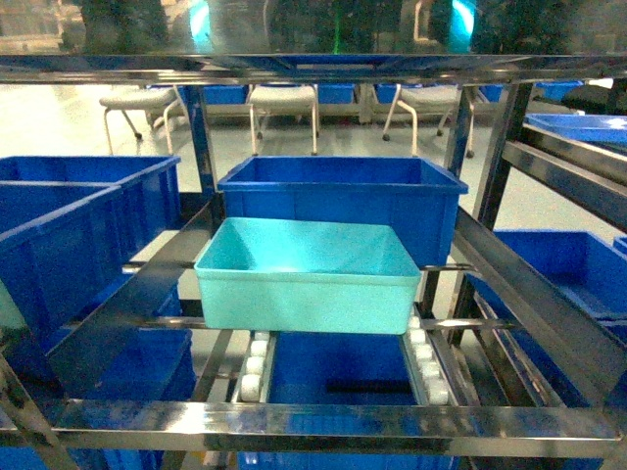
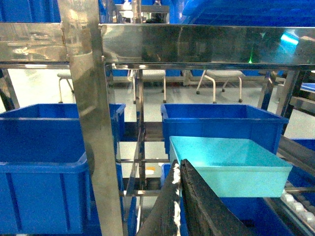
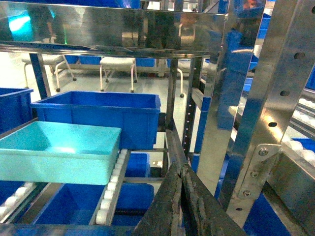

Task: Organize blue bins on left shelf correctly

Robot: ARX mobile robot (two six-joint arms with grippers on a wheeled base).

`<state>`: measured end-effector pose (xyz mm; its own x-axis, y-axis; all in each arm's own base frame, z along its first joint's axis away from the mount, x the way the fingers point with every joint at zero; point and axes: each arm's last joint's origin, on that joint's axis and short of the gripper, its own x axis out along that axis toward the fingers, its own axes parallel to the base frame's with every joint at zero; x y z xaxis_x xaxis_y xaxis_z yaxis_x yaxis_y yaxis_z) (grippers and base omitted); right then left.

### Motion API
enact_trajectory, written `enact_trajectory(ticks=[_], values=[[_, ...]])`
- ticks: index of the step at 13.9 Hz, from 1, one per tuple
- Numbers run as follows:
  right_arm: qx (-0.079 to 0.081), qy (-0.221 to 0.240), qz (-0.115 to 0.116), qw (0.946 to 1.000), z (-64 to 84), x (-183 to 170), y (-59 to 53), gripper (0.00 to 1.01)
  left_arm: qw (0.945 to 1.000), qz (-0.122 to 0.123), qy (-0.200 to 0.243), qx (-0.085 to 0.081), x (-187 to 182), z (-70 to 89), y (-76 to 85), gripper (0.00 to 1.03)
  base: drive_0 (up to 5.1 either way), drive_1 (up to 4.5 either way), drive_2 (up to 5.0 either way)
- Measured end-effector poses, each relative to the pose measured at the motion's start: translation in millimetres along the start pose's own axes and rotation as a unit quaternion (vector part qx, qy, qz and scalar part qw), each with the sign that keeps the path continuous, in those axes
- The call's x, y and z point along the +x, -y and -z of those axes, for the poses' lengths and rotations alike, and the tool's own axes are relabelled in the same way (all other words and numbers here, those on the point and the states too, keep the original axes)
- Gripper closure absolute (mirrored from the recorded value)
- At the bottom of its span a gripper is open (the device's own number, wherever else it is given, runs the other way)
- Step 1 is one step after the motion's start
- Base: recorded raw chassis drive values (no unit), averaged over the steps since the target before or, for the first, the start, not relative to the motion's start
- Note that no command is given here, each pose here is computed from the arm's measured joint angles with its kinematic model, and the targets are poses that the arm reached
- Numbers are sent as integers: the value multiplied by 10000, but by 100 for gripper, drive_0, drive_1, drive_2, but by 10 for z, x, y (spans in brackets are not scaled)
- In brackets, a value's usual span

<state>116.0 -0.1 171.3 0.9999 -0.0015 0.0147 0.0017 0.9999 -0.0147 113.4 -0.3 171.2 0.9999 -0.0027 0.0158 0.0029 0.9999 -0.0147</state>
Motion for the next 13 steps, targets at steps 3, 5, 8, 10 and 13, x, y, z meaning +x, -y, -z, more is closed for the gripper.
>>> enact_trajectory(ticks=[3, 5, 8, 10, 13], values=[[2, -6, 0, 10000, 3, -50, 0, 99, 10000, 0, -6, 0, -41, 4, 0, 101, 0, 0, 0], [0, 0, 0, 10000, 4, -74, 0, 99, 9998, -7, -196, -2, -105, 48, -1, 101, 0, 0, 0], [2, -210, -18, 9998, 61, -172, -2, 99, 9999, -21, -103, 0, -158, 46, -2, 101, 0, 0, 0], [2, -67, -9, 10000, 38, -189, -1, 99, 10000, -8, -55, 2, -159, 35, -2, 101, 0, 0, 0], [0, -44, -10, 10000, 33, -189, -1, 99, 10000, -5, -86, 2, -159, 41, -1, 101, 0, 0, 0]])
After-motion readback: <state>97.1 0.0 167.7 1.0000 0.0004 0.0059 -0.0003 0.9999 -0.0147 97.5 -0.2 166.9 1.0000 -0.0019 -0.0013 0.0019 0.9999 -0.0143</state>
